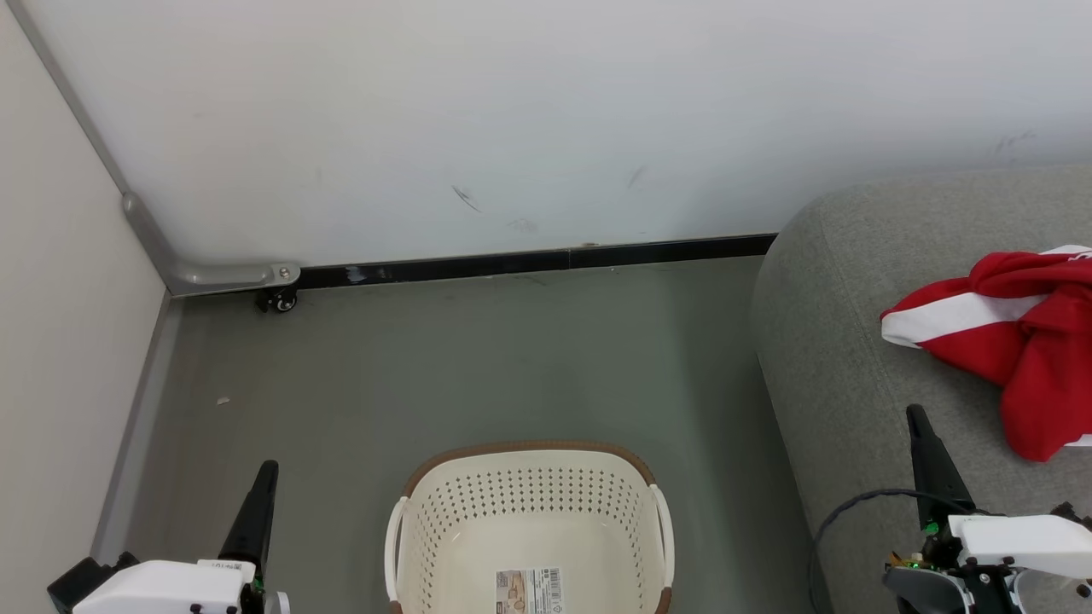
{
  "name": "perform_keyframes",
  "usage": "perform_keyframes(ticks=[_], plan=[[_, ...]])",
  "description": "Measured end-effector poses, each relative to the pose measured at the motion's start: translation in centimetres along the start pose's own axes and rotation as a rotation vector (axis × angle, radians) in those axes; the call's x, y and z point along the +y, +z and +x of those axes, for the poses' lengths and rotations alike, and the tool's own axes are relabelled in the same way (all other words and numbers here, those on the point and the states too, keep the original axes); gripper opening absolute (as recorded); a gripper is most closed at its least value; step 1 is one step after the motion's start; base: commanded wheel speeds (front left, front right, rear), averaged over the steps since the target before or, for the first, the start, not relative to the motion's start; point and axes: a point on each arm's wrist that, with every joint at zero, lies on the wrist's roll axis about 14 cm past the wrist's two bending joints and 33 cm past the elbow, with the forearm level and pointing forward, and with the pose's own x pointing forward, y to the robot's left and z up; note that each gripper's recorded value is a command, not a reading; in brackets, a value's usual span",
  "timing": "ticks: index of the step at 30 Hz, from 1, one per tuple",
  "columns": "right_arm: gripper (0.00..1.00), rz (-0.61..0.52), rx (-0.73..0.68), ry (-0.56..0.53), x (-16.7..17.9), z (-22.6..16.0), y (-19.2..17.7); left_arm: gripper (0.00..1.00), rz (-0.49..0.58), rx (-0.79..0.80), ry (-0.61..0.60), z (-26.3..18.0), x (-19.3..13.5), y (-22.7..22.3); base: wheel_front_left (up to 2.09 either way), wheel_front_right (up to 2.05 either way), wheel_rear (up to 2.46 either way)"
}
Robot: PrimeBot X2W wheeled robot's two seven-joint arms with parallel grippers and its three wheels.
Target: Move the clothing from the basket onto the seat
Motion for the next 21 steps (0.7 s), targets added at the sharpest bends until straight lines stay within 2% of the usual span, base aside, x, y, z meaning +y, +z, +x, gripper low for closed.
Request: perform_keyframes(ticks=[13, 21], plan=[[0.00, 0.163, -0.020, 0.021, 0.6, 0.6, 0.8, 0.00, -0.171, -0.011, -0.068, 0.3, -1.1, 0.6, 0.00, 0.00, 0.00], [0.00, 0.169, -0.022, 0.020, 0.6, 0.6, 0.9, 0.00, -0.177, -0.009, -0.075, 0.4, -1.4, 0.5, 0.00, 0.00, 0.00]])
